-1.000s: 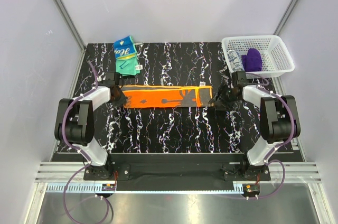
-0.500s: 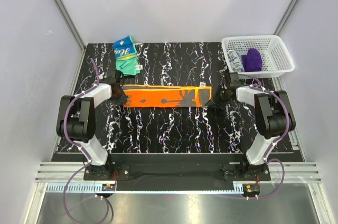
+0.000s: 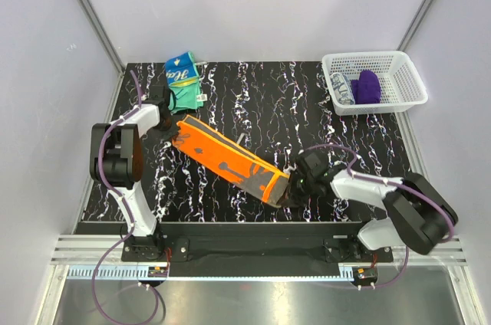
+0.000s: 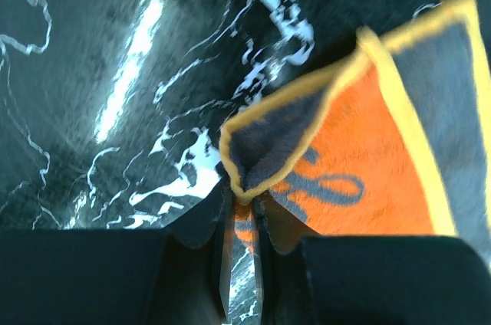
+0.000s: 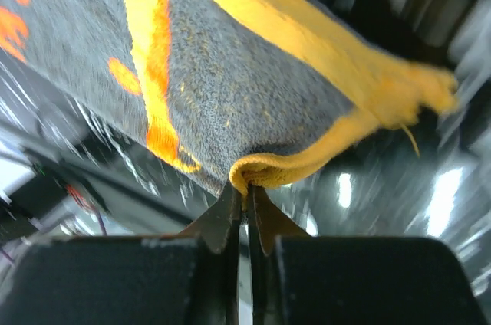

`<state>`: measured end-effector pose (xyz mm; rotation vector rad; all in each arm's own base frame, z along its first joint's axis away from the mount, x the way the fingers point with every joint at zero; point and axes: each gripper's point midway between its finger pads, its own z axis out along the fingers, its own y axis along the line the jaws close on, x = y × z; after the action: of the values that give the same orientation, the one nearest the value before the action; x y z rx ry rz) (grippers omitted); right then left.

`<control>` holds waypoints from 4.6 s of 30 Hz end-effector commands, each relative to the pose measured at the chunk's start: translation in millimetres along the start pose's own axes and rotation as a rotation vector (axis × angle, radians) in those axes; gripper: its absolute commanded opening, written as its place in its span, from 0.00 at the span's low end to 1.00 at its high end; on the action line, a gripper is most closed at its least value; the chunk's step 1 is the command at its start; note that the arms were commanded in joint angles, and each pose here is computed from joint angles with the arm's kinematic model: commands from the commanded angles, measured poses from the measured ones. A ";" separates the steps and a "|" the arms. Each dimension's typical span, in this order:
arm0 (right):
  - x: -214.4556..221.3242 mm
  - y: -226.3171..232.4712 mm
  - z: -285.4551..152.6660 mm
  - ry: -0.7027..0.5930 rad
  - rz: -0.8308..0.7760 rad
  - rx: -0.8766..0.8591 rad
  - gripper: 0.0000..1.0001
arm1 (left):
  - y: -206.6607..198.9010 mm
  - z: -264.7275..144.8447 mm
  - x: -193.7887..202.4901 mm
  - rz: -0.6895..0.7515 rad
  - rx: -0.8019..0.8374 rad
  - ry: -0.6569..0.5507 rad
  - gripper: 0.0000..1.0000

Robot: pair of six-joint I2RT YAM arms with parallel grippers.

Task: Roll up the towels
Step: Fold the towel, then roll the towel

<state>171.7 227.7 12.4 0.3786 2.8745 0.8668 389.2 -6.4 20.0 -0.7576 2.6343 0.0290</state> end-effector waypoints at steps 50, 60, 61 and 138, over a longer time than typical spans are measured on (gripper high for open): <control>33.3 -14.3 16.2 -0.306 0.022 0.141 0.24 | -119.2 -189.5 260.7 0.559 0.838 -0.115 0.68; 37.7 -16.3 -17.1 -0.304 -0.010 0.198 0.08 | -122.1 -196.1 274.3 0.638 0.879 -0.145 0.67; 38.4 -17.5 -24.2 -0.300 -0.011 0.213 0.08 | -124.4 -196.6 278.3 0.649 0.886 -0.139 0.67; -106.2 73.3 -105.8 -0.555 -0.236 0.202 0.89 | -190.4 -148.3 339.6 0.797 0.845 -0.153 0.56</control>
<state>283.0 218.8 141.4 0.2359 2.4303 0.3783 156.3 -361.4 35.0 0.5907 2.3189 -0.7784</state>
